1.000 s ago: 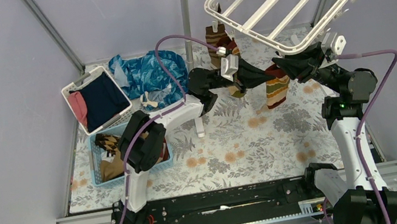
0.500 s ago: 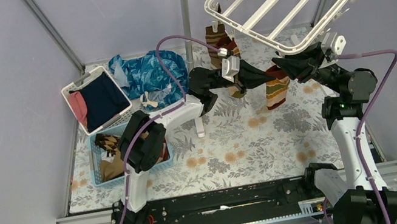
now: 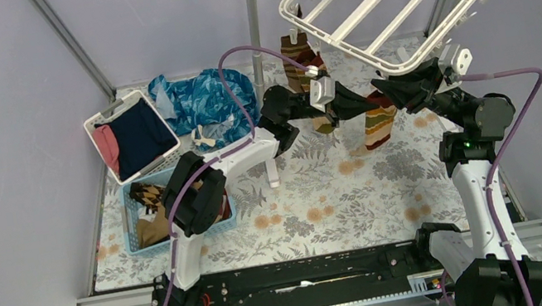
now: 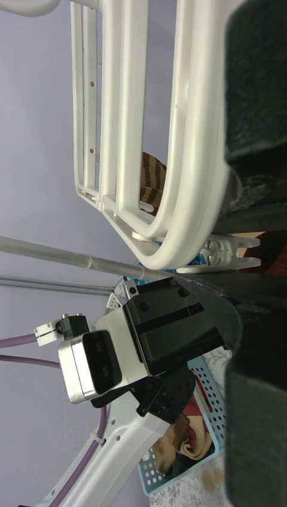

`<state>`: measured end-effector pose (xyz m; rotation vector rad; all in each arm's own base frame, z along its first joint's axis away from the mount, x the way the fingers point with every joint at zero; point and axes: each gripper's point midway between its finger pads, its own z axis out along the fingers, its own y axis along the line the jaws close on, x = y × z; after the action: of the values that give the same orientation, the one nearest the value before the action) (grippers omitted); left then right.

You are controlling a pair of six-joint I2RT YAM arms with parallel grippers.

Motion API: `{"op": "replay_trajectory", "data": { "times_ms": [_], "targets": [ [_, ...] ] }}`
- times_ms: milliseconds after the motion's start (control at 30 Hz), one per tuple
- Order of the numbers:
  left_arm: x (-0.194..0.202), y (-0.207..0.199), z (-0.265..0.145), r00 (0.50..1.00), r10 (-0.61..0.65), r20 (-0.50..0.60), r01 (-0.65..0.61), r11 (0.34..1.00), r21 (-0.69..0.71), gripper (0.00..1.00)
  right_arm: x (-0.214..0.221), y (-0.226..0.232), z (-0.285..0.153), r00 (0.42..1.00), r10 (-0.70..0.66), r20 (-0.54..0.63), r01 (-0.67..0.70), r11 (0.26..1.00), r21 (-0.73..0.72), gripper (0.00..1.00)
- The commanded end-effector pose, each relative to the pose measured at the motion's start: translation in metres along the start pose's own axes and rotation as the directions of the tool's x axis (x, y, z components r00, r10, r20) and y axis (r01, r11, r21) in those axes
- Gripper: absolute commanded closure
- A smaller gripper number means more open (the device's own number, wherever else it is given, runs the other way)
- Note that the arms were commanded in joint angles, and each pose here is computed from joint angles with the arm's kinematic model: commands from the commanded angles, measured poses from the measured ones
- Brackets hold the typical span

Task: Clip the socks to the hanger
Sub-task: Clamp the sock onto the hanger.

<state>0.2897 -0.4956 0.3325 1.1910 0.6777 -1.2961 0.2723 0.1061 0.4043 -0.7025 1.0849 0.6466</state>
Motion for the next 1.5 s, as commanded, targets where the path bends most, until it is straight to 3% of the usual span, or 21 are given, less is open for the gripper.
{"op": "replay_trajectory", "data": {
  "times_ms": [0, 467, 1000, 1467],
  "targets": [
    [-0.018, 0.003, 0.007, 0.997, 0.072, 0.014, -0.072, 0.997, 0.015, 0.98, -0.008, 0.015, 0.001, 0.999, -0.037, 0.003, 0.037, 0.996, -0.076, 0.89],
    [-0.025, -0.005, 0.007, 0.995, 0.094, 0.025, -0.096, 0.993, 0.065, 0.98, -0.008, 0.017, 0.001, 0.999, -0.046, -0.002, 0.046, 0.995, -0.094, 0.89],
    [-0.025, 0.015, 0.002, 1.000, 0.001, 0.027, 0.001, 0.998, -0.067, 0.98, -0.009, 0.022, 0.001, 1.000, -0.030, -0.008, 0.029, 0.993, -0.115, 0.89],
    [-0.046, -0.006, 0.002, 0.995, -0.034, 0.091, 0.032, 0.999, 0.026, 0.98, -0.006, 0.023, 0.000, 1.000, -0.024, -0.015, 0.022, 0.993, -0.118, 0.89]
  ]
}}
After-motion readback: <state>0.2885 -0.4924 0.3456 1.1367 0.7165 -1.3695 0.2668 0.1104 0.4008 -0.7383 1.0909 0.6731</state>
